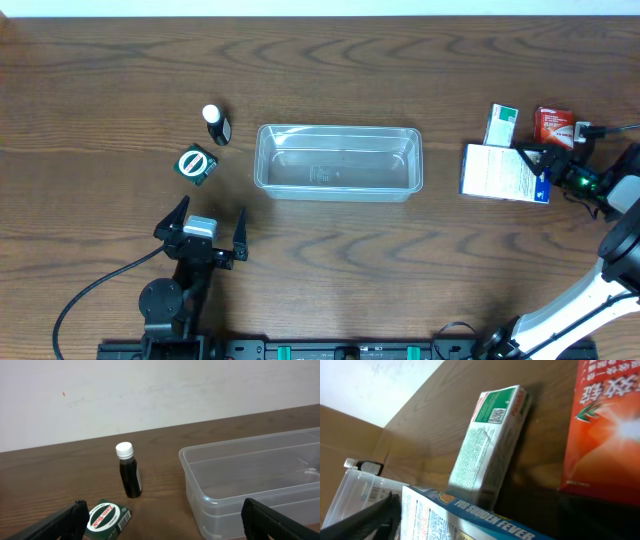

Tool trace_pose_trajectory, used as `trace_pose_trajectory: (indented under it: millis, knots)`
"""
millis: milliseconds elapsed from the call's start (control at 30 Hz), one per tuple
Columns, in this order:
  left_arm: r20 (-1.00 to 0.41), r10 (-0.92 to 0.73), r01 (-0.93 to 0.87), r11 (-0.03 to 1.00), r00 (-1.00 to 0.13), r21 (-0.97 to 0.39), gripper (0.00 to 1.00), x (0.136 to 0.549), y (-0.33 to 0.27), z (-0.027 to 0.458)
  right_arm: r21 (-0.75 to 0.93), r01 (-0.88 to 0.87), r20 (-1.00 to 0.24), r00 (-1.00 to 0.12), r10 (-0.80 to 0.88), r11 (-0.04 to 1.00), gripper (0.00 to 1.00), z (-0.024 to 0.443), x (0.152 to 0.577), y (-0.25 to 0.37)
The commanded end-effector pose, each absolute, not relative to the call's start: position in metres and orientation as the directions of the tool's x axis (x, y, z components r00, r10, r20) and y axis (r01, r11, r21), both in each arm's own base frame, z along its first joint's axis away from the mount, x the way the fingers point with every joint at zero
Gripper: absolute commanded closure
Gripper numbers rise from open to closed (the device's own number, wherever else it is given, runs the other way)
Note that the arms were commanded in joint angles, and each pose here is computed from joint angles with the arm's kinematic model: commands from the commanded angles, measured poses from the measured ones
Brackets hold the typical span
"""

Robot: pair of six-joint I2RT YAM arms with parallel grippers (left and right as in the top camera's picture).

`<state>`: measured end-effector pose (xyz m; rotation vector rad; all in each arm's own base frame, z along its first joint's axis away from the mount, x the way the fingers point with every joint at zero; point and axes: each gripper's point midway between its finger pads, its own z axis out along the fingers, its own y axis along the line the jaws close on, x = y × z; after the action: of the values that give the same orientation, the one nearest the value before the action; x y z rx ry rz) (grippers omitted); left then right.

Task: Pack container

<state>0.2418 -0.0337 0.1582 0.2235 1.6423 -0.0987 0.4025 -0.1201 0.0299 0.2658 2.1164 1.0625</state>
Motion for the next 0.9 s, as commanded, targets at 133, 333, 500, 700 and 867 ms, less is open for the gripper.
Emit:
trace_pose_trajectory:
  millis: [133,333,500,700,867]
  knots:
    - [-0.990,0.091,0.221,0.973,-0.111,0.065,0.02,0.241,-0.036,0.143,0.806,-0.065,-0.440,-0.731,0.522,0.589,0.54,0.014,0.397,-0.116]
    - [-0.990,0.091,0.221,0.973,-0.111,0.065,0.02,0.241,-0.036,0.143,0.823,-0.037,-0.408,-0.732,0.545,0.567,0.73,0.014,0.397,-0.116]
    - [-0.990,0.091,0.221,0.973,-0.111,0.065,0.02,0.241,-0.036,0.143,0.855,-0.035,-0.374,-0.732,0.569,0.518,0.89,0.021,0.397,-0.112]
    - [-0.990,0.091,0.221,0.973,-0.111,0.065,0.02,0.241,-0.036,0.143,0.879,-0.046,-0.355,-0.728,0.586,0.475,0.96,0.038,0.400,-0.109]
    - [-0.990,0.091,0.221,0.973,-0.111,0.065,0.02,0.241,-0.036,0.143,0.860,-0.094,-0.413,-0.706,0.575,0.502,0.95,0.074,0.404,-0.109]
